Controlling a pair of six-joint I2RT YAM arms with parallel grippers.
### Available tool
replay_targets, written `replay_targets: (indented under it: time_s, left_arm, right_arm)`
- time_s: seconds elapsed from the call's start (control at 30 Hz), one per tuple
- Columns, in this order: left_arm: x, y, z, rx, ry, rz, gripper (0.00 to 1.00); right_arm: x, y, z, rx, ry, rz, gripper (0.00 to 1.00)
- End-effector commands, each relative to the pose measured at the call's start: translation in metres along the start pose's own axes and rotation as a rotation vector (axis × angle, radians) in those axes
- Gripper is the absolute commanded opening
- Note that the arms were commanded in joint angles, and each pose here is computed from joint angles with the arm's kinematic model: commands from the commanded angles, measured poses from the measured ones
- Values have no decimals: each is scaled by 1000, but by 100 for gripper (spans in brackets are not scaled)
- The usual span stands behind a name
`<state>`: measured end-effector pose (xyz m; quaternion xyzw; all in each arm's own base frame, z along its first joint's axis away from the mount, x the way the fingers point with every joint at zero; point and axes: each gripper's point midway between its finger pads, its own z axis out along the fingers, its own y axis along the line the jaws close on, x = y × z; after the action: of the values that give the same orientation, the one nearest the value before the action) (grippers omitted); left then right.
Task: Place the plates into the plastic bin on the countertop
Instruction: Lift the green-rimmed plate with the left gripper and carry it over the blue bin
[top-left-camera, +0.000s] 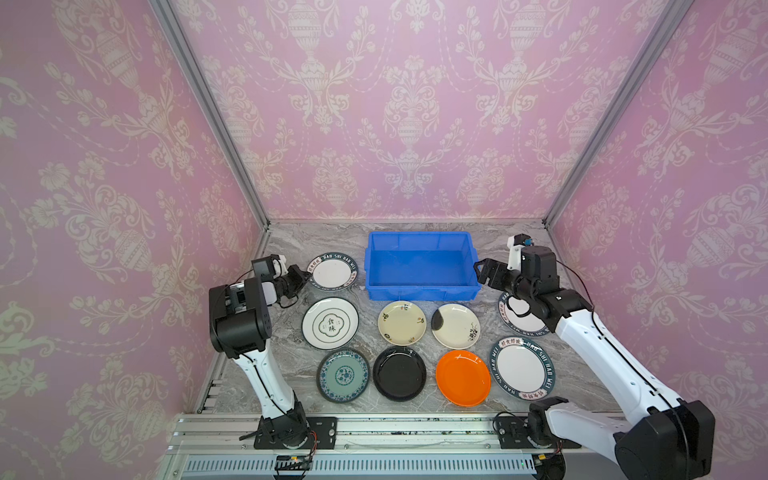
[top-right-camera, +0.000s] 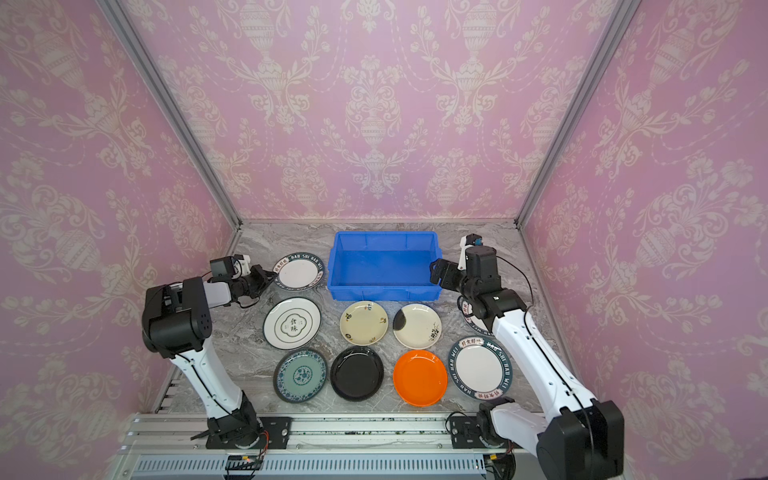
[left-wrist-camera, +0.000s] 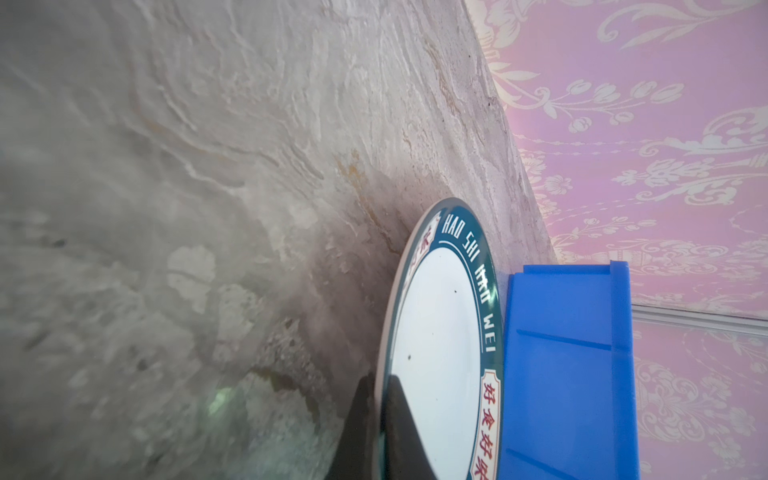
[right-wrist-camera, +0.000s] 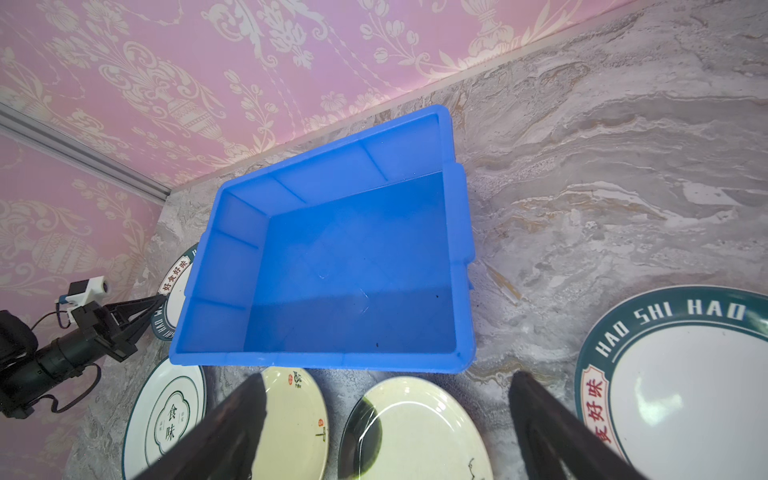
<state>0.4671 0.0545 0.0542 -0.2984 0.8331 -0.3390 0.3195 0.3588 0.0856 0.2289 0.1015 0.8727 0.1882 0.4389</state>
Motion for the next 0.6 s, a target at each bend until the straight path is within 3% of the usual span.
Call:
replay_targets:
  time_s: [0.0, 0.13, 0.27, 0.43, 0.57]
  left_arm:
    - [-33, -61, -46, -67, -139, 160, 0]
    - [-46, -133, -86, -187, -213, 366, 0]
    - [-42, -195, -108, -180, -244, 475, 0]
    - [-14, -282, -116, 56, -248, 518, 0]
    - [22, -332, -89, 273, -135, 467, 0]
  right_arm:
    - [-9, 0, -11, 22, -32, -4, 93]
    - [-12, -10, -12, 78, -47, 6, 92]
    - [-19, -26, -20, 174, -81, 21, 92]
    - [-27, -46, -36, 252, -143, 76, 92]
    - [-32, -51, -44, 230, -162, 123, 92]
